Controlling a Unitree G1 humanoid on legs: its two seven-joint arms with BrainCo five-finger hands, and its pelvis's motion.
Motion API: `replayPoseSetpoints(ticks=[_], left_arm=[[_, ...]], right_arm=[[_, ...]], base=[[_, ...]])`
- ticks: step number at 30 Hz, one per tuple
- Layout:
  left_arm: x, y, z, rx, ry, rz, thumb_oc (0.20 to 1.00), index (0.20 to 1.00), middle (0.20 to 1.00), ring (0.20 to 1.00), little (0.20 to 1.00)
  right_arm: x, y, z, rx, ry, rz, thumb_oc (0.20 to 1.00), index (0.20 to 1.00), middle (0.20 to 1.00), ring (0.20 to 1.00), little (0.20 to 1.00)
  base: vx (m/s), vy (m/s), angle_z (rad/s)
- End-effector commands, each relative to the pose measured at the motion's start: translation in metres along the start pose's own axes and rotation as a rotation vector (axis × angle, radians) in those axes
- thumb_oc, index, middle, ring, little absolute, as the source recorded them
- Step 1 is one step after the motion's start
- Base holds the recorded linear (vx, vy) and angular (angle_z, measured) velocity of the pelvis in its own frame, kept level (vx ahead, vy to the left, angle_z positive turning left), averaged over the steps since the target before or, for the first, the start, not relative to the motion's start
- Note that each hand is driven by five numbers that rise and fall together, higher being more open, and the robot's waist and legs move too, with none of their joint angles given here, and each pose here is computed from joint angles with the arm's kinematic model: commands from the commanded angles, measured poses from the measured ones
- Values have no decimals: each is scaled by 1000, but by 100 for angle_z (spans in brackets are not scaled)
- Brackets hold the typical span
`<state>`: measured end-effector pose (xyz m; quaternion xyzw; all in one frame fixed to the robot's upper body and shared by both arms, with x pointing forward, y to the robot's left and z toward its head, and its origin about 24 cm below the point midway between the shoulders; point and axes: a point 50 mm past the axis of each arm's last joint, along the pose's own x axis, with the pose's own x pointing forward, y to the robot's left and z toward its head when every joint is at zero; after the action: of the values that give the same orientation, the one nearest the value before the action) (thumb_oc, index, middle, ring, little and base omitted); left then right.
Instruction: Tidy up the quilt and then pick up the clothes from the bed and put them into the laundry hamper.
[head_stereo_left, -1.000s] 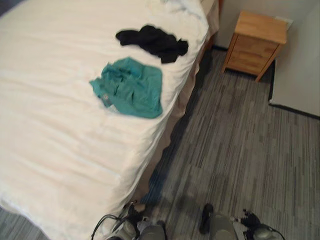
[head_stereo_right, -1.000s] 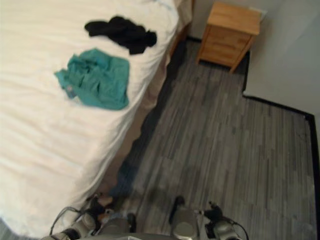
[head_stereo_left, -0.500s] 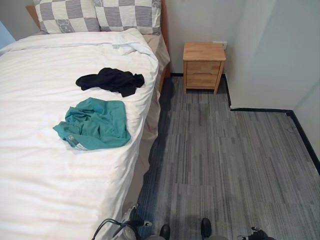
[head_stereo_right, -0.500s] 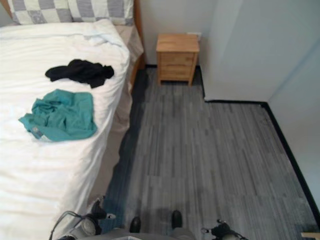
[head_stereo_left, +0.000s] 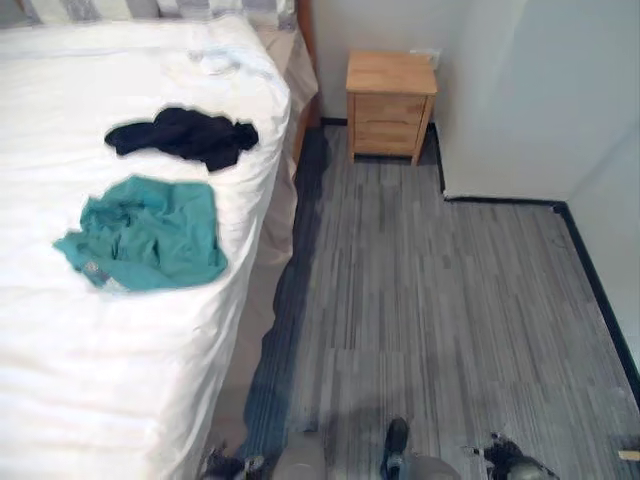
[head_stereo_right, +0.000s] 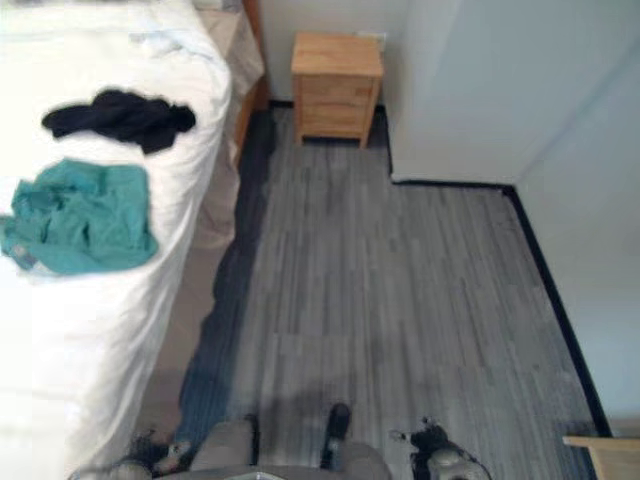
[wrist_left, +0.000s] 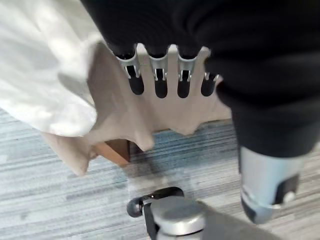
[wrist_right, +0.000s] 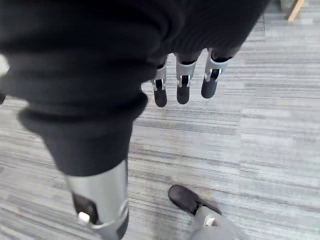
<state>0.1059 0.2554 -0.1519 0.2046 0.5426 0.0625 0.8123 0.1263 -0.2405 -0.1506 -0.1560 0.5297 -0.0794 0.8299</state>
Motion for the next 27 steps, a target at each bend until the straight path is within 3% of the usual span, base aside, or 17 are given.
replayPoseSetpoints(ticks=[1,5,14,20,27], left_arm=[[3,11,17,-7,-53,54,1000,1000,1000,1000,1000],[2,3,22,-11,-72,34,1000,1000,1000,1000,1000],[5,15,38,31,-109,72,1000,1000,1000,1000,1000],[5,18,66,136,-212,78,1000,1000,1000,1000,1000],[4,7,30,137,-105,48,1000,1000,1000,1000,1000]], right_arm=[[2,-19,17,-15,-62,-58,1000,1000,1000,1000,1000],[1,-16,13,-35,-61,-55,1000,1000,1000,1000,1000],[0,2,11,-78,-58,-1,1000,1000,1000,1000,1000],[0,2,13,-58,-59,-2,1000,1000,1000,1000,1000],[-1,-4,-5,-124,-4,-1,1000,1000,1000,1000,1000]], base=[[547,125,-42],[492,86,-26],[534,180,-15],[651,-193,54],[613,-245,75]])
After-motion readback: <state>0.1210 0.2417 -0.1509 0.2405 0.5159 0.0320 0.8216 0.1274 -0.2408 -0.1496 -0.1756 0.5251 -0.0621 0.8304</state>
